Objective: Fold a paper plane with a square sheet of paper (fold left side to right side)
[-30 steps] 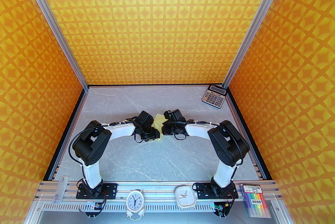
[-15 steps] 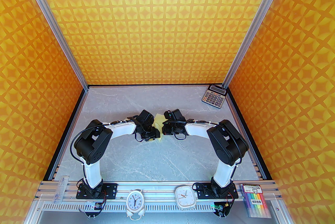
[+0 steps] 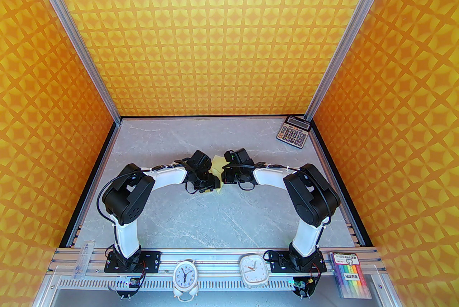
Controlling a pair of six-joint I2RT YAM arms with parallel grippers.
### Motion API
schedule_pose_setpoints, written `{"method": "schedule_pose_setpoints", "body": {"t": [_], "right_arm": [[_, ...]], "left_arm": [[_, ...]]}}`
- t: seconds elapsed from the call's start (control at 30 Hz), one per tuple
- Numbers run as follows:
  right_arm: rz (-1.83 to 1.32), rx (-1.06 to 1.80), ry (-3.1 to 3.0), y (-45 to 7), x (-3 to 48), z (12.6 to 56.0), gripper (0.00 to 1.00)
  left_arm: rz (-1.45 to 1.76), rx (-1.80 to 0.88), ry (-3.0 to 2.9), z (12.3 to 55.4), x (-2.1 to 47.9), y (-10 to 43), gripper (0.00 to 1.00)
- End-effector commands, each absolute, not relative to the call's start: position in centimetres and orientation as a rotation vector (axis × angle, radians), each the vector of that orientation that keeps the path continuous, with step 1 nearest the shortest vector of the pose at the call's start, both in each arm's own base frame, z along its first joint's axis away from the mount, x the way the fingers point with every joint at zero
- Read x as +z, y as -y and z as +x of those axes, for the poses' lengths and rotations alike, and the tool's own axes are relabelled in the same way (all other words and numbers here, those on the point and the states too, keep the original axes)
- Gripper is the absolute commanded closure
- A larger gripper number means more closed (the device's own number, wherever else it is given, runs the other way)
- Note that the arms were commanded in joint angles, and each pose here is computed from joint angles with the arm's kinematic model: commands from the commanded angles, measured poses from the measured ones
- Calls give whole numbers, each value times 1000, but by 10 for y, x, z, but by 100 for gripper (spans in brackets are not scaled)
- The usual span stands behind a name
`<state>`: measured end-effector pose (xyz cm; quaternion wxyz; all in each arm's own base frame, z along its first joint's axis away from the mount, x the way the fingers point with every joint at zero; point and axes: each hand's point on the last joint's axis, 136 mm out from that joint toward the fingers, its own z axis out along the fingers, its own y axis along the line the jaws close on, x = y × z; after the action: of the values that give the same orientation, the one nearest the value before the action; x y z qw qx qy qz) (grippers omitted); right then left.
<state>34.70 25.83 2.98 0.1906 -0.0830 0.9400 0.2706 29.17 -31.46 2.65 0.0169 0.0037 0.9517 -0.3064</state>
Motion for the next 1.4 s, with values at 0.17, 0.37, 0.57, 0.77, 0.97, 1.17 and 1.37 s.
{"method": "schedule_pose_setpoints", "body": {"t": [0.17,0.37,0.57,0.77,0.97,1.17,1.37], "right_arm": [[-245,747,-2664,-256,23,350,100],[-246,751,-2674,-256,19,348,100],[-247,753,-2674,-257,19,348,100],[-245,750,-2682,-256,15,346,100],[-248,747,-2689,-255,12,344,100],[-246,748,-2686,-255,13,344,100],[-241,747,-2685,-254,14,344,100]], "left_arm": [[55,-891,-3019,290,4,317,60],[57,-836,-3071,288,-5,313,62],[102,-802,-3104,277,-10,319,63],[93,-827,-2988,290,25,317,62],[50,-895,-2809,315,80,307,74],[49,-1046,-2761,317,85,325,85],[35,-1108,-2782,316,66,333,87]]}}
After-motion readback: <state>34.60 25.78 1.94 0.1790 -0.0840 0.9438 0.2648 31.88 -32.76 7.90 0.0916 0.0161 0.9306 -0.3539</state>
